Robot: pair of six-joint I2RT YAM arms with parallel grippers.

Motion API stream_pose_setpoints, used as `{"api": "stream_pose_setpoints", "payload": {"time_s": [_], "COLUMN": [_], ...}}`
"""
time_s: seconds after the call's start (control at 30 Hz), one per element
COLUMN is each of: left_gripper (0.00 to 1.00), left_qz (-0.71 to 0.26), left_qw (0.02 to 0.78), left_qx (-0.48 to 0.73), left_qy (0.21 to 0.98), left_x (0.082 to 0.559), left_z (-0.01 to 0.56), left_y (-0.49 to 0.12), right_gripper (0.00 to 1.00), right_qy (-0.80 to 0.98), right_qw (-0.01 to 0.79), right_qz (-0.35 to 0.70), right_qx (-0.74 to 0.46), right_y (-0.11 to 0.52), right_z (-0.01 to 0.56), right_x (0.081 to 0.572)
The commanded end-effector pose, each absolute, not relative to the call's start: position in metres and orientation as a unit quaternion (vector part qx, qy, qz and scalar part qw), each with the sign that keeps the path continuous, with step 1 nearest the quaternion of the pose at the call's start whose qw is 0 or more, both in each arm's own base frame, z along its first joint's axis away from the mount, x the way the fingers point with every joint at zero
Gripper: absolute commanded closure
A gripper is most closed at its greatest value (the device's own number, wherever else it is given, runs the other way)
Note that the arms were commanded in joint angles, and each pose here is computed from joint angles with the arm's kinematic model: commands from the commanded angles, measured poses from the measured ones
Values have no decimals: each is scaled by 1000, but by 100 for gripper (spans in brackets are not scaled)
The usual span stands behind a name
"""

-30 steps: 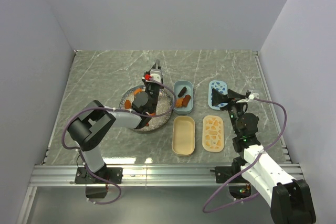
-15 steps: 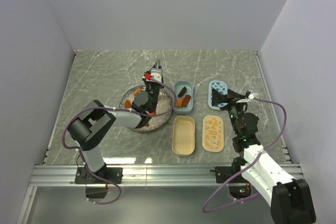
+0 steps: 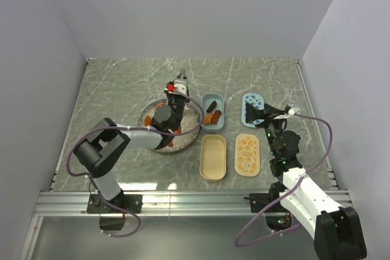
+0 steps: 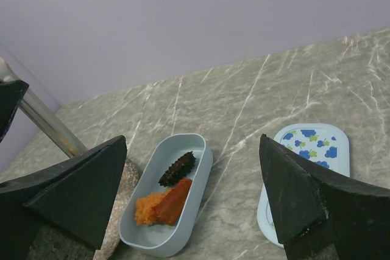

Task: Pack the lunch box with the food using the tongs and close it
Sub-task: Pick up the food using the clamp

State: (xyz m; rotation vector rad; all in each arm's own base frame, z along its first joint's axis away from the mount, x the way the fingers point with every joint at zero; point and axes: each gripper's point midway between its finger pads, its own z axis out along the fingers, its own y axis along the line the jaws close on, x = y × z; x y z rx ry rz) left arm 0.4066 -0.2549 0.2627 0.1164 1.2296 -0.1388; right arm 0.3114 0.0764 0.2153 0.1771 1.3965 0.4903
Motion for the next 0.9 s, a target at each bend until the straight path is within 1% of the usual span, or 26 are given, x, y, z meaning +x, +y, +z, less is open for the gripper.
{"api": "stream_pose_setpoints", "payload": {"time_s": [0.0,0.13,0.63,0.73,0.87], "left_gripper": [65,65,65,70,82], "left_qz": [-116,-109,-104,-106,-111], "left_qw": [865,868,874,874,875], "left_qx": [-8,-9,13,12,16], "left_qy": [488,484,475,474,471], "left_x": [390,392,396,393,390], "left_z": [328,330,305,302,306], "left_y": [-240,-240,-246,-244,-243], "right_gripper": [4,4,4,4,4], "right_qy": [607,607,608,609,609], "right_qw": [757,756,756,755,755], "right_qz": [232,232,231,231,231], "right_qx": [75,75,75,75,75], "right_y": [79,79,78,79,79], "right_z": [240,240,239,238,238], "right_x": [312,312,313,313,314]}}
